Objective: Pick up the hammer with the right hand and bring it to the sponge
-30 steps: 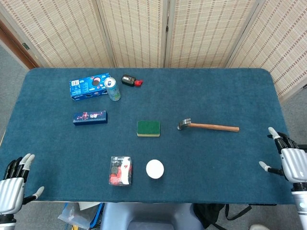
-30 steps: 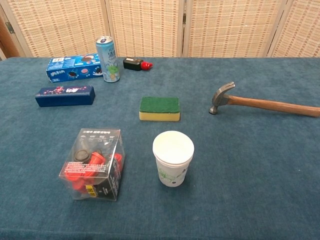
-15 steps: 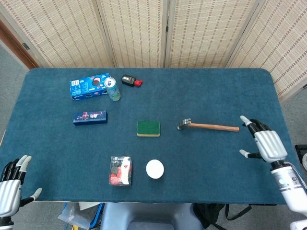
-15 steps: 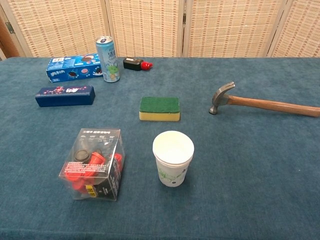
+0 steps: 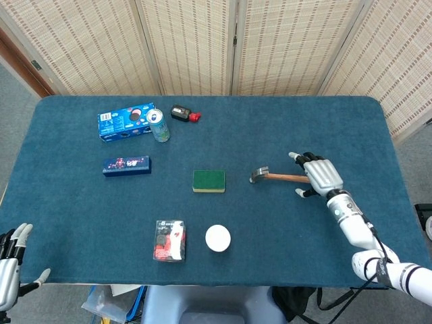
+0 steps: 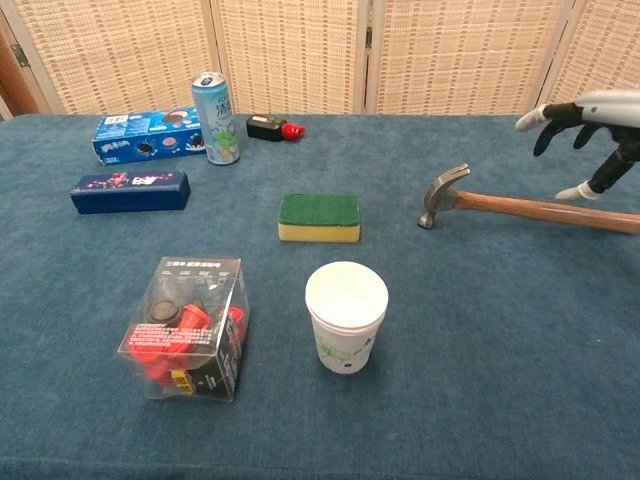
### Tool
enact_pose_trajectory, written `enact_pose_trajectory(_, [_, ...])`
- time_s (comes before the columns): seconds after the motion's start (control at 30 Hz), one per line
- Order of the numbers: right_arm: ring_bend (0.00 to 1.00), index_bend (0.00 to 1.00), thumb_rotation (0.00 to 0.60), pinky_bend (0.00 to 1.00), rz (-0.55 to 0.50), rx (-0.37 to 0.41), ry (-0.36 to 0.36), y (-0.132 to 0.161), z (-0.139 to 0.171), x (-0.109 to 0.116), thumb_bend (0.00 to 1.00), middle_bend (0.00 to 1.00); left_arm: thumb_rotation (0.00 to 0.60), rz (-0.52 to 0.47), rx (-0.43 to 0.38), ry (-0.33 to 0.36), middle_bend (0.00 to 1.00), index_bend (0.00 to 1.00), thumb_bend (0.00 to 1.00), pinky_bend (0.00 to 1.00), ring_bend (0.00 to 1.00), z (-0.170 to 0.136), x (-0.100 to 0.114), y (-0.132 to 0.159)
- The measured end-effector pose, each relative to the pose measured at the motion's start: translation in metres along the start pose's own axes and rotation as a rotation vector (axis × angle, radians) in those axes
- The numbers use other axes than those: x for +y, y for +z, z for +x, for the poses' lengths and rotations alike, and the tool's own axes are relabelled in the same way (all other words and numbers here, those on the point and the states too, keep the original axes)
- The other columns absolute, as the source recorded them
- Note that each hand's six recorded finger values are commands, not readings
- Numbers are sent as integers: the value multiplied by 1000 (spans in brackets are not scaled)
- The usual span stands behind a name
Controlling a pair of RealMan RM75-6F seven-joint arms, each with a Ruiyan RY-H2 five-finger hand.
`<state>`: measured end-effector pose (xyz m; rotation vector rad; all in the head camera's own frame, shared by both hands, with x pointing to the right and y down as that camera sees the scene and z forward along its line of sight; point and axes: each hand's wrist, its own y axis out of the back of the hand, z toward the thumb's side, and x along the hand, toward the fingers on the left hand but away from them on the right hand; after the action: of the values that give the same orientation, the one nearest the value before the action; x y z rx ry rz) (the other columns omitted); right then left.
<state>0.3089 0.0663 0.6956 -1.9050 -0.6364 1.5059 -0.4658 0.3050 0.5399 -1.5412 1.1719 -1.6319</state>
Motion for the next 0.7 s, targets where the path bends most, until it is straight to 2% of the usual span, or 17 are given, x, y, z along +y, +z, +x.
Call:
enact_pose_trajectory(0.3, [112,190,600,189,35,6,59,21,-38,-20,265,312,600,1,15,-7,0,0,175,0,0,-1,-3,-4])
enact_pose_trajectory(0.7, [137,283,600,189,33,7,126,41,-63,-38,363,388,600,3,31,-13,0,0,175,0,0,-2,-6,-9])
